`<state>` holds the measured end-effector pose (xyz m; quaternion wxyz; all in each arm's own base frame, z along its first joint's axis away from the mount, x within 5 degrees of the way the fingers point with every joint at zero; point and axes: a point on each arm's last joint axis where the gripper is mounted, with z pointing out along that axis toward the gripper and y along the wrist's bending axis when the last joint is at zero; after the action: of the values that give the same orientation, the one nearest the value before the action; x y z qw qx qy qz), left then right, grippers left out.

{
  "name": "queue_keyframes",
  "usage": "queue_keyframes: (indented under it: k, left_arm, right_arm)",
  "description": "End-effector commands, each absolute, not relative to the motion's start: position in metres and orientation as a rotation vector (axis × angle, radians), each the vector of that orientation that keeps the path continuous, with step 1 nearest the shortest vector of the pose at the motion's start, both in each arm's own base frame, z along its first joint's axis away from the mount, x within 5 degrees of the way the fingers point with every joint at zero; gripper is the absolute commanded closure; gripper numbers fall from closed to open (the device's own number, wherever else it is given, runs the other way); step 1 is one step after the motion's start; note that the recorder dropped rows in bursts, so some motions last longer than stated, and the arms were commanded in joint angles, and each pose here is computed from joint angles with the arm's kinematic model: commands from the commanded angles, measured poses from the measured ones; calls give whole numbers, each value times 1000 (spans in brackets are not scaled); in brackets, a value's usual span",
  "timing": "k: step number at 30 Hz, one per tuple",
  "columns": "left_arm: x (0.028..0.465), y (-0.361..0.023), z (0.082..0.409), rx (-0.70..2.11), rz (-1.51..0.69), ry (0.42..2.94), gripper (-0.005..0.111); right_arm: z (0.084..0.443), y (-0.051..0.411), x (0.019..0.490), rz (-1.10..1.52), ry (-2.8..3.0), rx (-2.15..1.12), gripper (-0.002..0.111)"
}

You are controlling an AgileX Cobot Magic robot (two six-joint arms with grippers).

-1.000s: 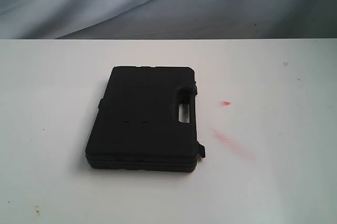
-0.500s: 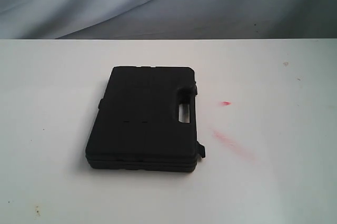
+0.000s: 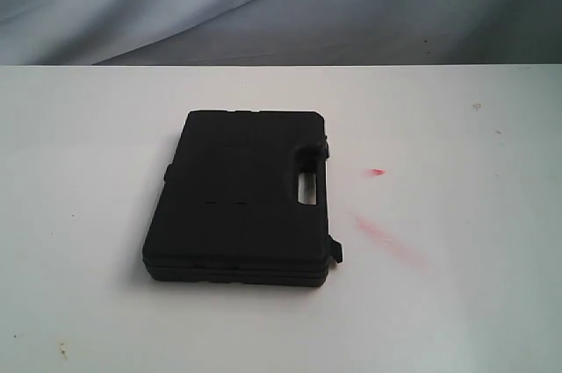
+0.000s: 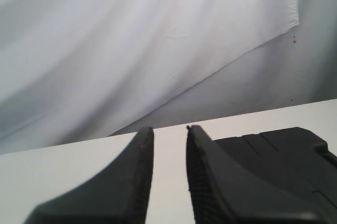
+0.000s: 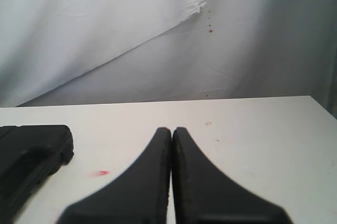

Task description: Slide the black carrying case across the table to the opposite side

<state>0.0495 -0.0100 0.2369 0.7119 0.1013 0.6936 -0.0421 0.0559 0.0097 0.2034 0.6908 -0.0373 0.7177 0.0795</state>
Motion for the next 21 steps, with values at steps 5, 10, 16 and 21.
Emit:
queue_keyframes:
  k: [5,10,16,21]
  left_arm:
    - [49,-10,237,153,-174,1525,84]
    - [49,-10,238,153,-175,1518,101]
    - [49,-10,238,113,-217,1525,107]
    - [50,-11,230,108,-222,1558,107]
  right_arm:
    - [203,9,56,178,1601,-75,108]
    - [203,9,56,178,1601,-75,108]
    - [203,9,56,178,1601,-75,108]
    - [203,9,56,178,1601,-75,108]
